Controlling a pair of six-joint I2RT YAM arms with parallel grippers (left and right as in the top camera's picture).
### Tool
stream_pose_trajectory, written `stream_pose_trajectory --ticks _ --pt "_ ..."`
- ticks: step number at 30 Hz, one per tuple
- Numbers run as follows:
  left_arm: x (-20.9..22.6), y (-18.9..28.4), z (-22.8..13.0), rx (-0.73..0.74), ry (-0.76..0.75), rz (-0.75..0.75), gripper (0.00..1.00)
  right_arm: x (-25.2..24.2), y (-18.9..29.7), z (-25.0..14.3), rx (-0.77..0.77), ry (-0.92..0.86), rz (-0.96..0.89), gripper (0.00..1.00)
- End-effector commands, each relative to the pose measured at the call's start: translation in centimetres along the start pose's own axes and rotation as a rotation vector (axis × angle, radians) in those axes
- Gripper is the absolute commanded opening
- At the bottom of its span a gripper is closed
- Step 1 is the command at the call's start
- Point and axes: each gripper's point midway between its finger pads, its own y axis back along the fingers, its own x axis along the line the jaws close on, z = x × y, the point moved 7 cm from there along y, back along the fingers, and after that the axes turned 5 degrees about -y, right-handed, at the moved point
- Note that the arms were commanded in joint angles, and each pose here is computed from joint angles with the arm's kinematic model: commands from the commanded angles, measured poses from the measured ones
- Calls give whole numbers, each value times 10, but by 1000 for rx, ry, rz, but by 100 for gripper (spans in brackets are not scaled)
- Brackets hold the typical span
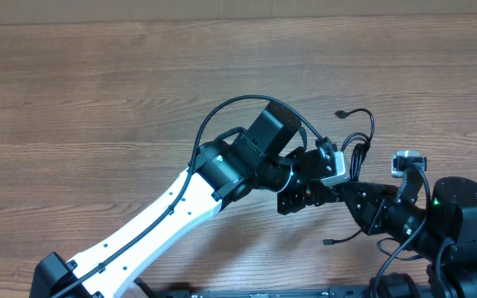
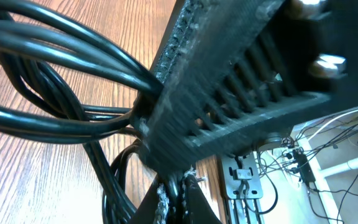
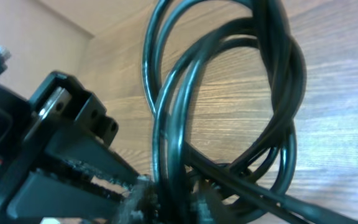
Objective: Untangle cables
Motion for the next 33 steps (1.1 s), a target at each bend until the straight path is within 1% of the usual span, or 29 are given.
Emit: stream_pose_trajectory --ticks 1,2,8,13,21,30,33 --pt "-7 8 17 -47 -40 -3 4 2 5 2 -19 2 -8 6" --pt "-7 8 17 -45 -40 0 4 2 5 2 -18 1 -12 4" --pt "-4 8 16 -39 -37 20 4 1 5 1 -14 -3 -19 4" --pt "14 11 8 24 75 197 4 -3 5 -2 0 39 -42 4" --pt "43 25 -3 66 246 442 4 -5 5 -7 28 73 -51 4" --pt "48 31 -8 77 265 465 4 -4 5 -9 46 96 -35 4" --pt "43 28 -5 59 257 411 4 -4 5 -10 47 96 -36 4"
